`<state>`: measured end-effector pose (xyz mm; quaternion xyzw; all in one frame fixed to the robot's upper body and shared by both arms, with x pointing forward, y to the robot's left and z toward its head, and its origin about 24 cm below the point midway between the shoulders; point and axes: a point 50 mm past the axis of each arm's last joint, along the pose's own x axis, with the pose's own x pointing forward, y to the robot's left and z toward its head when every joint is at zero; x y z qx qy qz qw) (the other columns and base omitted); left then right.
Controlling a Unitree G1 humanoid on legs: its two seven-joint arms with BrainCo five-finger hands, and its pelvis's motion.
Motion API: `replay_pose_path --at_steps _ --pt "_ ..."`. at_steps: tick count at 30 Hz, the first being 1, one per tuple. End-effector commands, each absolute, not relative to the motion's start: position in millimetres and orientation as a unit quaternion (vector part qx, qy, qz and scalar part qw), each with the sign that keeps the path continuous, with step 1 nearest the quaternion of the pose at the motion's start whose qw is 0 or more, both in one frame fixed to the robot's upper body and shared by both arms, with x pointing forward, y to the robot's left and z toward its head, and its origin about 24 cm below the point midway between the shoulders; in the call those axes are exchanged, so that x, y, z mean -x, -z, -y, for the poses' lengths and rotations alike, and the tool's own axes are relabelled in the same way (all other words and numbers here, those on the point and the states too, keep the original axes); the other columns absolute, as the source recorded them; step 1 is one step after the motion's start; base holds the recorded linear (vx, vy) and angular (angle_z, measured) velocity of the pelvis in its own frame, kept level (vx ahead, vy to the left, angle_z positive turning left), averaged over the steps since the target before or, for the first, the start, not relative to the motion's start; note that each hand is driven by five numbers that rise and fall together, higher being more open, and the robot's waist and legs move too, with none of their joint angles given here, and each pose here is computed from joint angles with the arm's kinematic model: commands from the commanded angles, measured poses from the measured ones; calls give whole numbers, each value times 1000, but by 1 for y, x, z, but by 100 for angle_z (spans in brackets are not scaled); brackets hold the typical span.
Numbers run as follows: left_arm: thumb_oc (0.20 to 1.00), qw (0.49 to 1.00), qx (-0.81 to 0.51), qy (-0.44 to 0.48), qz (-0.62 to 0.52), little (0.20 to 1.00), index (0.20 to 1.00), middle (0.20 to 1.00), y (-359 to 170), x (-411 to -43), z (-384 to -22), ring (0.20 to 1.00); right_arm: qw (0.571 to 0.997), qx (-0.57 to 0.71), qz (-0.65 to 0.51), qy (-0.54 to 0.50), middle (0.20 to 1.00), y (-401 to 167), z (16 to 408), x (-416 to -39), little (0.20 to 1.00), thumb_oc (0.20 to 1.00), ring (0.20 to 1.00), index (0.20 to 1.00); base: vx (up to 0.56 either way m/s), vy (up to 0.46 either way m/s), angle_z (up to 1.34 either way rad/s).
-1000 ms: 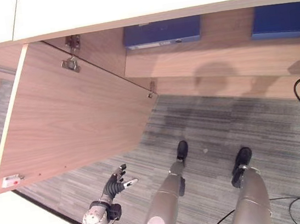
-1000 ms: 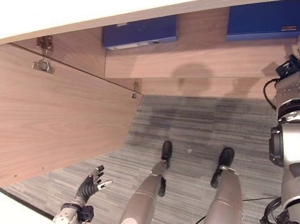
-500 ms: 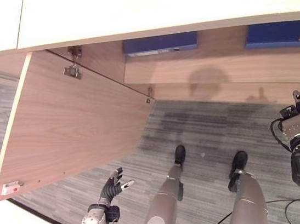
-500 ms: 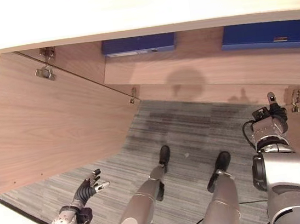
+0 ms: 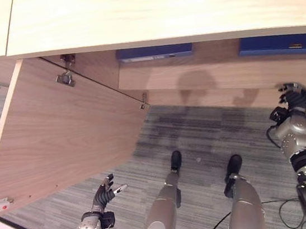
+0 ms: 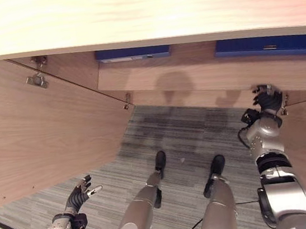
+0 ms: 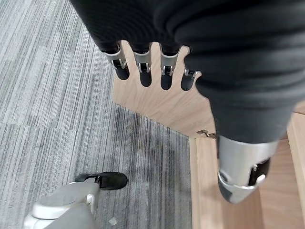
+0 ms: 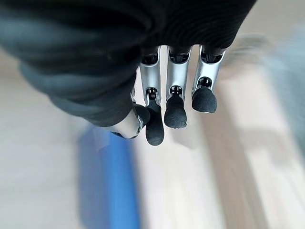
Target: Put the empty folder in the office cabinet
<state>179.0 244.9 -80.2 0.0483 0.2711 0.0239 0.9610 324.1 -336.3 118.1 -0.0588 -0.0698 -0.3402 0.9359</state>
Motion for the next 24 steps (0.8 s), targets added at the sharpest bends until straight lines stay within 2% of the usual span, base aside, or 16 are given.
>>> replay_pose_path --at_steps 1,6,10,13,18,24 --pt "1000 958 -77 -19 -277 1000 1000 1000 83 -167 -250 1000 905 189 148 351 200 -162 344 -322 200 200 200 200 0 0 0" --pt "1000 957 -89 -11 -277 1000 1000 1000 82 -169 -252 1000 883 286 193 320 200 -194 333 -328 200 200 200 200 2 -36 -4" --pt "1000 956 -90 -12 -281 1000 1000 1000 83 -169 -253 1000 883 295 187 313 200 -199 332 -334 200 200 200 200 -2 -52 2" --pt "1000 953 -91 -20 -288 1000 1000 1000 85 -166 -257 1000 888 310 172 292 200 -196 328 -338 200 200 200 200 -3 -69 3" --pt "1000 953 -88 -21 -289 1000 1000 1000 86 -169 -256 1000 892 305 134 305 200 -186 343 -334 200 200 200 200 13 -89 14" --pt "1000 942 -105 -27 -318 1000 1000 1000 94 -157 -260 1000 904 273 86 319 200 -162 350 -332 200 200 200 200 127 62 8"
